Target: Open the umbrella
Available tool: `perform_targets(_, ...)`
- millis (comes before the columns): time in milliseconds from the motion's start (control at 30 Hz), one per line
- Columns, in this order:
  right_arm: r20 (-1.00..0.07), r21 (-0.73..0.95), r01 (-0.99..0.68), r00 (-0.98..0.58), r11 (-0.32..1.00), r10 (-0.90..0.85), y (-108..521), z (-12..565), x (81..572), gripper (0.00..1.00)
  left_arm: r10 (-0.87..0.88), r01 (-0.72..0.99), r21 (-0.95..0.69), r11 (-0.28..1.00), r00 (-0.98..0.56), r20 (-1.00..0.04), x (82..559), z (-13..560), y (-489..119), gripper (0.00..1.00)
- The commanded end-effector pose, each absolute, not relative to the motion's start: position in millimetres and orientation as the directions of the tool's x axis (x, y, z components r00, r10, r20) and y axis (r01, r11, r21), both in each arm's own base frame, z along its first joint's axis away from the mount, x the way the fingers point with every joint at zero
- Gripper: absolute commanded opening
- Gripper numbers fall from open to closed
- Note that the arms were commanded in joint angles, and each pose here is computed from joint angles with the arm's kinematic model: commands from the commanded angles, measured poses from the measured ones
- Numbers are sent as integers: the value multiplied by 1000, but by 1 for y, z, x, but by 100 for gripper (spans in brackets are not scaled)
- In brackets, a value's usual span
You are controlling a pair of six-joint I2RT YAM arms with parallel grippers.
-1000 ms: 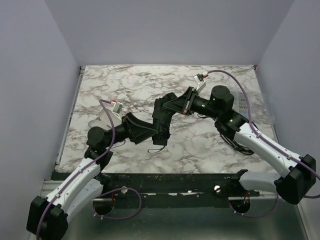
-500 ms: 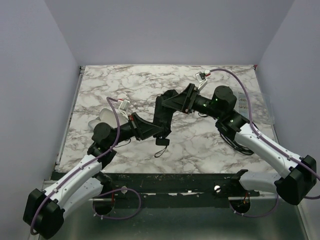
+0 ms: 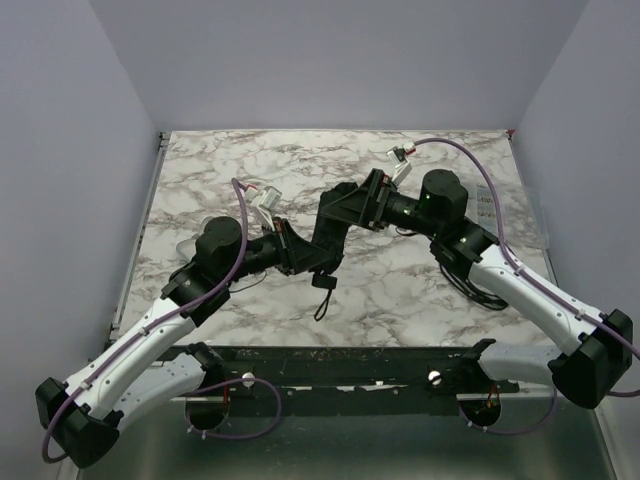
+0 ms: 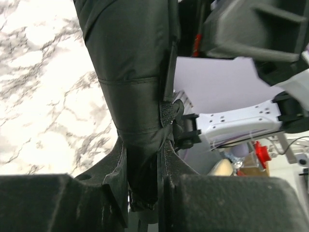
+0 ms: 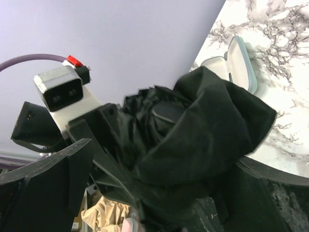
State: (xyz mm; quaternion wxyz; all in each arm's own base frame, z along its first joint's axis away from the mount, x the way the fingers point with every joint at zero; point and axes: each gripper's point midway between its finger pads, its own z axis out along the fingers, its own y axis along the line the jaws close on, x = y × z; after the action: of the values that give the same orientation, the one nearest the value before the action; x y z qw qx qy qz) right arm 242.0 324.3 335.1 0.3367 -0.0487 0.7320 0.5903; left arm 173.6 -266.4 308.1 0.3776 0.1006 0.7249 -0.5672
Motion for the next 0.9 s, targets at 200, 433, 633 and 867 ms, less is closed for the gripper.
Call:
perform_targets(200, -565, 820, -475, -760, 319, 321, 328, 340, 245, 70, -233, 563, -661, 495, -647, -726, 177, 294, -276, 0)
perform_targets(433, -565, 813, -449, -760, 370, 321, 318, 321, 241, 8, -175, 575, -595, 562, -621, -765, 176, 288, -277, 18)
perform_targets(633, -559, 822, -456, -758, 340, 337, 315, 330, 234, 1, -184, 601, -591, 538, -601, -778, 168, 288, -272, 90)
perform_targets(867, -552, 833, -510, -747, 213, 370, 317, 362, 223, 1, -219, 666, -610, 429, -579, -785, 155, 307, -277, 99)
